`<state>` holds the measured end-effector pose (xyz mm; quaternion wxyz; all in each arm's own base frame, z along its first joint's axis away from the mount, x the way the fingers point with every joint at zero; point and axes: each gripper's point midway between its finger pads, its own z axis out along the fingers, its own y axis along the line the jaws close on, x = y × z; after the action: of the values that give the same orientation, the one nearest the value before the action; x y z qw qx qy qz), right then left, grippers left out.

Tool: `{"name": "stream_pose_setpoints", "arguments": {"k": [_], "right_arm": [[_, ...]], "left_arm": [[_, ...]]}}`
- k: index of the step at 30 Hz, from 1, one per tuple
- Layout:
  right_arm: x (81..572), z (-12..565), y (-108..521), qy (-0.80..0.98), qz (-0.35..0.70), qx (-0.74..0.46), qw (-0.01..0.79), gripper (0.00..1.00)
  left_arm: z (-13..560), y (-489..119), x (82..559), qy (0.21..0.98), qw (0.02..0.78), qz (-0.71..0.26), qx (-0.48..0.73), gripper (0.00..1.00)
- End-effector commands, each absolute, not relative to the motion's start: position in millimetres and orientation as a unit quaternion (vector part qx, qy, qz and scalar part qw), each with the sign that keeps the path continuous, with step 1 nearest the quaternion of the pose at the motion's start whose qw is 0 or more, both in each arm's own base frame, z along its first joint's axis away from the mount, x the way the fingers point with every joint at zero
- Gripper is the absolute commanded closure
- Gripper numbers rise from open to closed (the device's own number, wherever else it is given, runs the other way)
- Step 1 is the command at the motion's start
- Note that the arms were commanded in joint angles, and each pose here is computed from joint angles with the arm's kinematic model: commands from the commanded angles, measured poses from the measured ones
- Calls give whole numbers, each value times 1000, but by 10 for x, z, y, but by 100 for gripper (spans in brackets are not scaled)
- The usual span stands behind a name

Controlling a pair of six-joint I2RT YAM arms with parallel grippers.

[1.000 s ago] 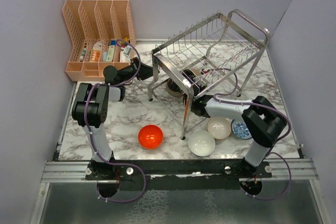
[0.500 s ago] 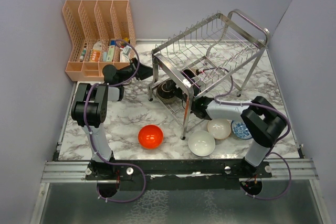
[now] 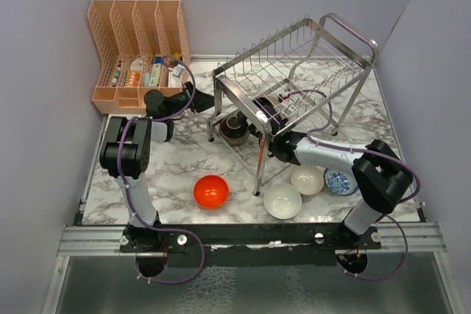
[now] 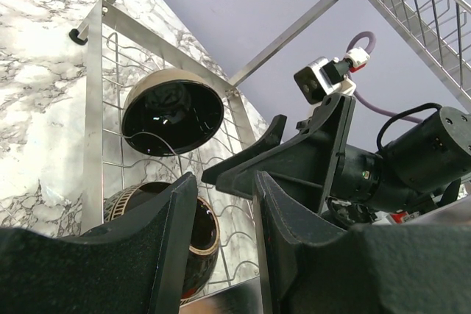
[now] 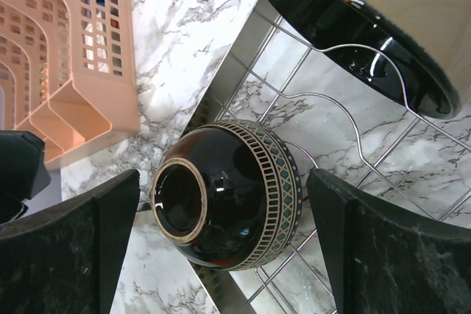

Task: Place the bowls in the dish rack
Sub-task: Move the bowl to the dish rack.

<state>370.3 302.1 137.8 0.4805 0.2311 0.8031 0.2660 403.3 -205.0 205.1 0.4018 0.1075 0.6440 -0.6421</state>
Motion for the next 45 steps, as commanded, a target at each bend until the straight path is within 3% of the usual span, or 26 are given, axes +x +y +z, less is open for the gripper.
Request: {"name": "stream_pose_setpoints", "arguments": {"k": [1,14,26,36,45], "right_arm": [[3700,1223,3100,827,244,207,463,2],[3776,988,3336,846,268,160,433,1],[3728,752,3200,874,207,190,396,1],[3786,965,3103,871,181,132,437,1],[3684,1203,3206,843,258,89,464,1]], "left_arm": [[2157,-2035,4043,634,421,-636,130,61],[2128,-2037,4057,635,420,-636,130,61],[2123,-2039,4064,635,420,-635,132,61],[2125,-2039,4063,635,419,-636,131,61],[2146,-2038,4054,634,421,-636,131,61]]}}
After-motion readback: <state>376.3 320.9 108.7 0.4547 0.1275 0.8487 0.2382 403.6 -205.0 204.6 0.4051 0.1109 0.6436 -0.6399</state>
